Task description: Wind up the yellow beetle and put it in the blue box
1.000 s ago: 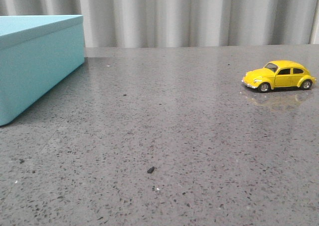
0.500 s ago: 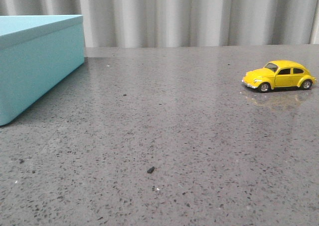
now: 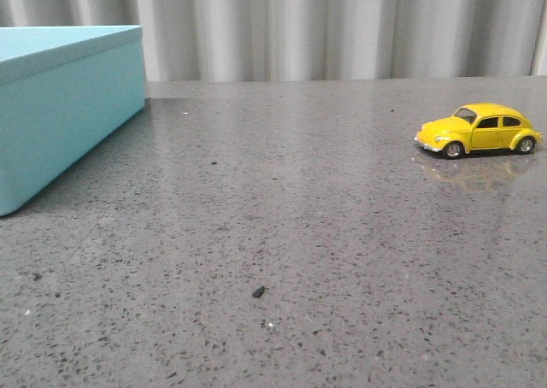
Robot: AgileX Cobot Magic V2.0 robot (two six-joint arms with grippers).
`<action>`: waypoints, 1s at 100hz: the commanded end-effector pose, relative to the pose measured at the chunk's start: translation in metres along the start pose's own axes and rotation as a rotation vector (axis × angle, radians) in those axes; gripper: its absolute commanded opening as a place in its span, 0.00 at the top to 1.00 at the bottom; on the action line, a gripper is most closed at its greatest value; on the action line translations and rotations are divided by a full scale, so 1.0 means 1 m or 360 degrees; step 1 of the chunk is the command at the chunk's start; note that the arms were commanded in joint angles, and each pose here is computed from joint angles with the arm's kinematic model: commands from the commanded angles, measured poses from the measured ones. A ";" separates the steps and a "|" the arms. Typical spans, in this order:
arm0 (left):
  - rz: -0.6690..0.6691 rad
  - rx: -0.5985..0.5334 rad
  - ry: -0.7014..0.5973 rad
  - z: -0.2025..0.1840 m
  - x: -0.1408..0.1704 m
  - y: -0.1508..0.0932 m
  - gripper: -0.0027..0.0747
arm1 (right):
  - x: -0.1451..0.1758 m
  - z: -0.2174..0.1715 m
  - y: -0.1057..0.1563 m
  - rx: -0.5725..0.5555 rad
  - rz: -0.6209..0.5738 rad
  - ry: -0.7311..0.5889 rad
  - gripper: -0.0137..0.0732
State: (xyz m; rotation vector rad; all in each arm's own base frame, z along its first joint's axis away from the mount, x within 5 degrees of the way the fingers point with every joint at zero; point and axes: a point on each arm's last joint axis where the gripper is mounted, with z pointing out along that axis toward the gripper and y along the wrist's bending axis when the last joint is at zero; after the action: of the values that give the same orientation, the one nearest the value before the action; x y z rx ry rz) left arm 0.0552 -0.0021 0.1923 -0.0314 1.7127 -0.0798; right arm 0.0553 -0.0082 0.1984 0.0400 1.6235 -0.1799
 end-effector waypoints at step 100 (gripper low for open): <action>-0.0024 0.0021 -0.0332 -0.002 -0.011 -0.001 0.99 | -0.004 -0.001 0.000 0.0006 0.0006 -0.0172 0.91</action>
State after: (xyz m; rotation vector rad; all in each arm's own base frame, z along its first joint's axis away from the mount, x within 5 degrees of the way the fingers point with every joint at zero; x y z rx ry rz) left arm 0.0558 -0.0020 0.1970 -0.0309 1.6610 -0.0810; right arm 0.0553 -0.0082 0.1985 0.0388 1.6228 -0.1814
